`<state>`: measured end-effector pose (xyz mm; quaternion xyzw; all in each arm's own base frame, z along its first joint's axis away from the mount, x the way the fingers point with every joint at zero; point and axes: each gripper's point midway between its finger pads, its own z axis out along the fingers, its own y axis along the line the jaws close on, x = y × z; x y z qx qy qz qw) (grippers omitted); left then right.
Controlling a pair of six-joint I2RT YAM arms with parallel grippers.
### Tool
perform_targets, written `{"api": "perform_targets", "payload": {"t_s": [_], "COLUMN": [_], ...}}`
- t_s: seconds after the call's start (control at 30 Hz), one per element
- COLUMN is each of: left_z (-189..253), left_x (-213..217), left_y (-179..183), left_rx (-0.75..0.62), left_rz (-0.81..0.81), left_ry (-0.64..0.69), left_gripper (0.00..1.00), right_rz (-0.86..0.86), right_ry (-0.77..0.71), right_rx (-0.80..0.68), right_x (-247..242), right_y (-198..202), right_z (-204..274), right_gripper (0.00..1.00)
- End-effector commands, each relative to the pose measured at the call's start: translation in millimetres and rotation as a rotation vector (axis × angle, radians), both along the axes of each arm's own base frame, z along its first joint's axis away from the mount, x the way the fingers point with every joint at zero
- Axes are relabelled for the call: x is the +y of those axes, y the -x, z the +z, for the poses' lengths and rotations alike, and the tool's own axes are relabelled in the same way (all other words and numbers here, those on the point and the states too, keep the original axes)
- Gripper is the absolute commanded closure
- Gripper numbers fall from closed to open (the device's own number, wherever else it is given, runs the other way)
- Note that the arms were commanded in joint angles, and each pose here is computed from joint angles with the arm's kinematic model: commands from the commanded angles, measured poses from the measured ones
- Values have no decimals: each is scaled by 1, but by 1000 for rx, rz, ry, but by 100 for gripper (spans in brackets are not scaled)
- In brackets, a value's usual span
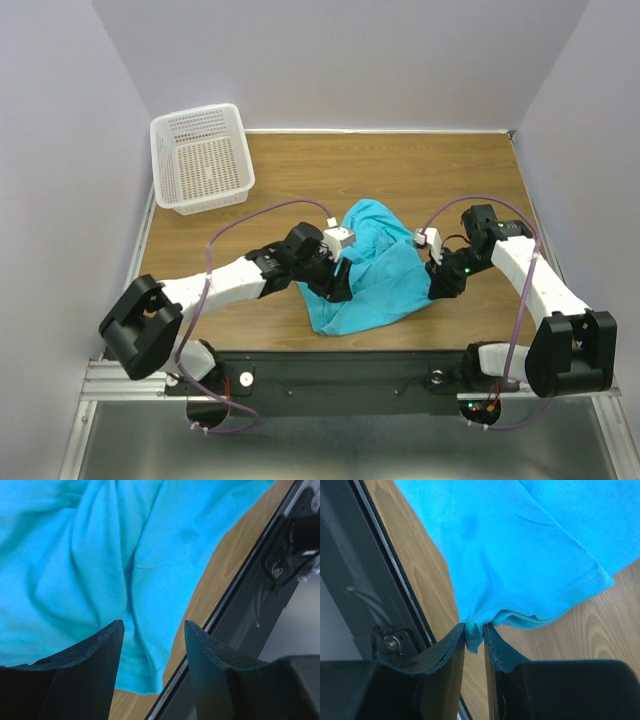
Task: Fold and stack the t-shirts
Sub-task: Flatten the tshirt out
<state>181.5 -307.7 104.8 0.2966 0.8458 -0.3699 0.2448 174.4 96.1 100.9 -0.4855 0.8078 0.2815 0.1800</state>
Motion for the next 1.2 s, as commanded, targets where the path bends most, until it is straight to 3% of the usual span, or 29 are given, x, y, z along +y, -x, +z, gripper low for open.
{"api": "perform_targets", "payload": {"t_s": [0.0, 0.5, 0.83, 1.17], "left_z": [16, -26, -49, -63], "left_x": [-28, -66, -67, -61], "left_y": [-5, -30, -23, -18], "left_rx": [-105, -152, -174, -172], "left_rz": [-72, 12, 2, -8], "left_ry": [28, -164, -313, -388], "left_gripper": [38, 43, 44, 56], "right_rz": [-14, -44, -49, -52], "right_ry": [-12, -38, -41, -42], "right_rx": [-34, -18, -18, -20], "right_x": [3, 8, 8, 8], "right_y": [-5, -5, -4, -4], "right_z": [3, -2, -4, -4], "right_gripper": [71, 68, 68, 68]}}
